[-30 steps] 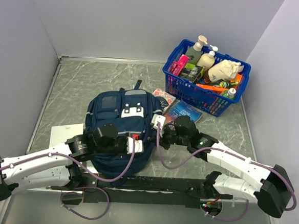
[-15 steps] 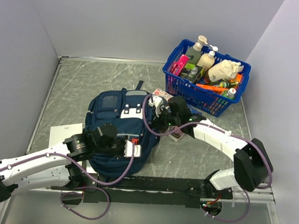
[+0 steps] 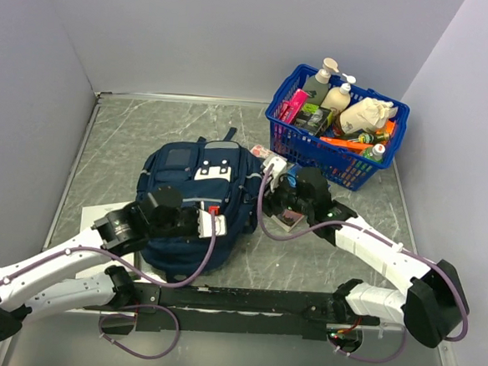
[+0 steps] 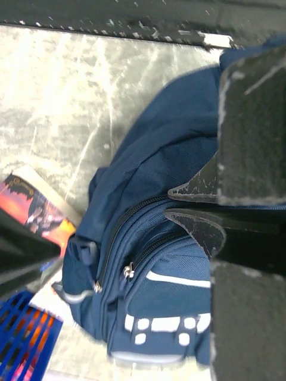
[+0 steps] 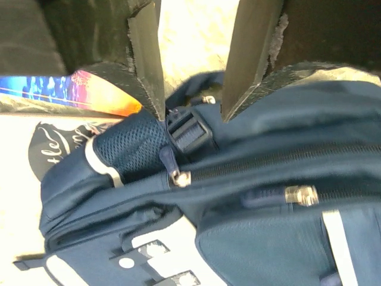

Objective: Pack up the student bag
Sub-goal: Zip the student bag at the center of the board, then unzip the student bag at the center of the board.

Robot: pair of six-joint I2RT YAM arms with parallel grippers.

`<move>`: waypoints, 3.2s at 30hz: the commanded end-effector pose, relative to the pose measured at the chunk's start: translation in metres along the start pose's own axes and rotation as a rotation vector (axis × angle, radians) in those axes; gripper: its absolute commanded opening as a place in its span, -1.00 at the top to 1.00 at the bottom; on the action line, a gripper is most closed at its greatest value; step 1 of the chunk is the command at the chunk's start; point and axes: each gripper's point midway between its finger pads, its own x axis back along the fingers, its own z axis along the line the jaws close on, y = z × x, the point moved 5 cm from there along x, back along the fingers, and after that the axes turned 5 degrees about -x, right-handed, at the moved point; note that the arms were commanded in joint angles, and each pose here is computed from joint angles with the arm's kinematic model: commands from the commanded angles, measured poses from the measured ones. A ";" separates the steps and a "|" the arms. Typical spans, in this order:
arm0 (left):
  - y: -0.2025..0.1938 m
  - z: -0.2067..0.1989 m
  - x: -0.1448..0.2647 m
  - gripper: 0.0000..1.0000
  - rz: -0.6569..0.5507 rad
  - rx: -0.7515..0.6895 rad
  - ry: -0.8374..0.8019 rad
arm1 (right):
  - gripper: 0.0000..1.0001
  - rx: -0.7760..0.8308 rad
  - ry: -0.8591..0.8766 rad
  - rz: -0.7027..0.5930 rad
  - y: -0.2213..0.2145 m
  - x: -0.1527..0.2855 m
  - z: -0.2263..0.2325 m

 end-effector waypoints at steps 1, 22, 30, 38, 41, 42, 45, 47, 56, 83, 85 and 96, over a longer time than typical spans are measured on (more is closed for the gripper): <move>0.047 0.030 0.032 0.98 -0.121 -0.198 0.071 | 0.08 -0.009 -0.012 -0.056 -0.002 0.005 0.001; 0.067 0.044 0.051 0.98 -0.150 -0.244 0.086 | -0.36 -0.078 0.135 -0.076 -0.047 -0.010 0.025; 0.069 0.047 0.052 0.98 -0.156 -0.239 0.099 | -0.36 -0.138 0.166 -0.070 -0.060 -0.013 0.033; 0.074 0.049 0.053 0.98 -0.172 -0.232 0.098 | -0.30 -0.151 0.190 -0.057 -0.060 -0.030 0.038; 0.075 0.050 0.055 0.98 -0.177 -0.230 0.099 | -0.24 -0.151 0.177 -0.050 -0.061 -0.038 0.036; 0.076 0.051 0.055 0.98 -0.177 -0.230 0.103 | -0.22 -0.151 0.162 -0.051 -0.062 -0.041 0.034; 0.076 0.050 0.055 0.98 -0.183 -0.223 0.101 | -0.09 -0.170 0.155 -0.066 -0.058 -0.047 0.033; 0.076 0.050 0.056 0.98 -0.185 -0.221 0.104 | 0.04 -0.171 0.147 -0.083 -0.056 -0.047 0.033; 0.071 0.047 0.054 0.98 -0.185 -0.201 0.095 | 0.58 -0.145 0.133 -0.191 -0.053 -0.042 0.039; 0.049 0.059 -0.026 0.98 -0.091 0.331 0.147 | 1.00 -0.122 0.199 -0.170 -0.044 0.020 0.110; 0.051 0.068 -0.030 0.98 -0.074 0.398 0.191 | 1.00 -0.110 0.210 -0.175 -0.037 0.026 0.117; 0.050 0.143 -0.059 0.98 -0.015 0.784 0.323 | 1.00 -0.017 0.309 -0.098 -0.012 0.020 0.164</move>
